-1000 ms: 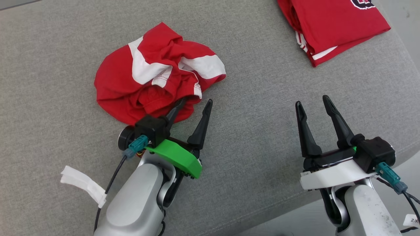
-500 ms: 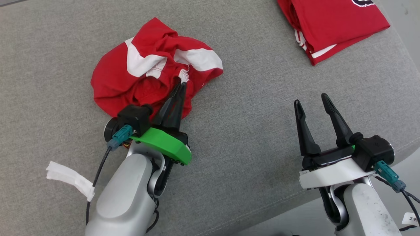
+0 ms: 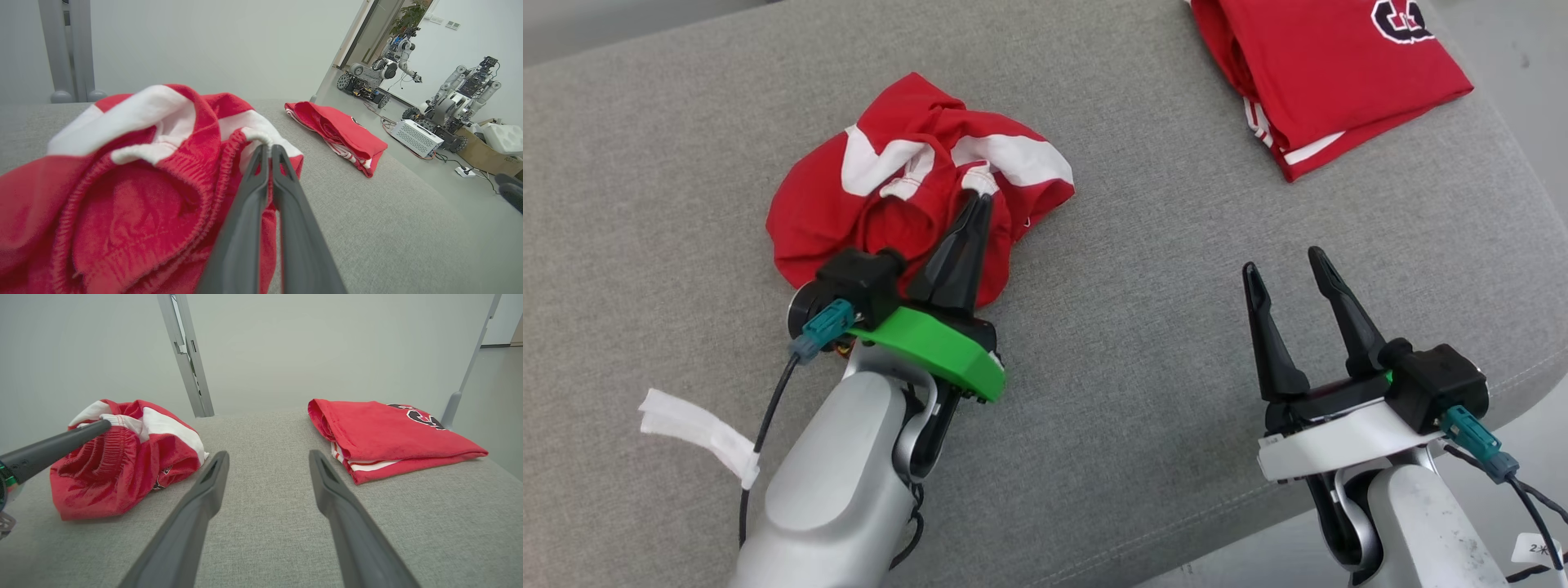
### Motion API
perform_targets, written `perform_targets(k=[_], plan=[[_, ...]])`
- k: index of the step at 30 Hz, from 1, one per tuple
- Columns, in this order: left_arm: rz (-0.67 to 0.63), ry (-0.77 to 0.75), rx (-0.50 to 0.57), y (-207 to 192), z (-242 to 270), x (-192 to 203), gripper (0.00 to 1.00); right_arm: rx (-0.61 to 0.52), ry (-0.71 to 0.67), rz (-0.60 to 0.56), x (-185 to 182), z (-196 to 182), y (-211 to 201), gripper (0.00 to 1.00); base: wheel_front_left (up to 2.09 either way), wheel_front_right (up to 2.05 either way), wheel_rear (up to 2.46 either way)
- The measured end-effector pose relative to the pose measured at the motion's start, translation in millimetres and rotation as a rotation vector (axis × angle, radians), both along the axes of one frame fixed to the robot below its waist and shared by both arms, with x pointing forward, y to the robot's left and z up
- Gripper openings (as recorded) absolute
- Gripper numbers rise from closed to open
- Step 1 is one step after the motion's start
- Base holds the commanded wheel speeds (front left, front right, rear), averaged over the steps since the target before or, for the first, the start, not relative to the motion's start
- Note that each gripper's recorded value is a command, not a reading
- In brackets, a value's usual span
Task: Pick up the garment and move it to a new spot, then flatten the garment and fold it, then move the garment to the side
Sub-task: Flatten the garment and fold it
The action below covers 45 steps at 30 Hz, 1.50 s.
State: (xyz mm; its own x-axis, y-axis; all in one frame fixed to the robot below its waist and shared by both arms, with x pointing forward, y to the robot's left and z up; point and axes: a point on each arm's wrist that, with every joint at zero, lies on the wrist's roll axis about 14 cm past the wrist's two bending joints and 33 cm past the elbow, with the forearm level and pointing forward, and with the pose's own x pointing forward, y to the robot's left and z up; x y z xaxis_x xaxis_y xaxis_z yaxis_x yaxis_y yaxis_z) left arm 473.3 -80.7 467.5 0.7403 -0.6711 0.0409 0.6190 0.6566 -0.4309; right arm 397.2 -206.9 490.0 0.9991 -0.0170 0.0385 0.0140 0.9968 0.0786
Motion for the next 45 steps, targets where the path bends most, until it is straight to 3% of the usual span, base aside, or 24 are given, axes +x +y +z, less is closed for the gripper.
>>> perform_targets(k=[6, 14, 18, 26, 31, 36, 39, 45], plan=[[-0.116, -0.153, -0.01, -25.4, 59.8, -4.0, 0.0, 0.032, -0.043, 0.008, -9.6, 15.4, 4.8, 1.0, 0.0, 0.0, 0.0], [-0.202, -0.379, -0.059, -30.1, 187.2, 1.0, 0.0, 0.062, -0.076, -0.013, -34.3, 27.5, 1.3, 1.0, 0.0, 0.0, 0.0], [-0.223, -0.348, -0.103, -15.2, 212.4, -9.3, 0.0, 0.071, -0.121, -0.014, -40.4, 41.5, 0.9, 1.0, 0.0, 0.0, 0.0], [-0.097, 0.021, -0.096, 68.2, 104.2, -44.1, 0.0, 0.084, -0.157, -0.006, -41.6, 51.5, 3.0, 1.0, 0.0, 0.0, 0.0], [0.055, 0.238, -0.065, 129.5, 31.6, -74.7, 0.0, 0.149, -0.078, 0.06, -31.6, 25.4, 25.0, 1.0, 0.0, 0.0, 0.0], [0.205, 0.314, -0.016, 179.0, -3.7, -86.2, 0.0, 0.208, 0.021, 0.114, -14.1, -5.0, 32.1, 1.0, 0.0, 0.0, 0.0], [0.285, 0.336, -0.005, 203.4, -16.0, -89.2, 0.0, 0.226, 0.144, 0.206, -7.8, -39.0, 54.9, 1.0, 0.0, 0.0, 0.0], [0.368, 0.37, -0.017, 223.2, -33.1, -93.2, 0.0, 0.317, 0.32, 0.322, 0.8, -81.6, 91.7, 1.0, 0.0, 0.0, 0.0]])
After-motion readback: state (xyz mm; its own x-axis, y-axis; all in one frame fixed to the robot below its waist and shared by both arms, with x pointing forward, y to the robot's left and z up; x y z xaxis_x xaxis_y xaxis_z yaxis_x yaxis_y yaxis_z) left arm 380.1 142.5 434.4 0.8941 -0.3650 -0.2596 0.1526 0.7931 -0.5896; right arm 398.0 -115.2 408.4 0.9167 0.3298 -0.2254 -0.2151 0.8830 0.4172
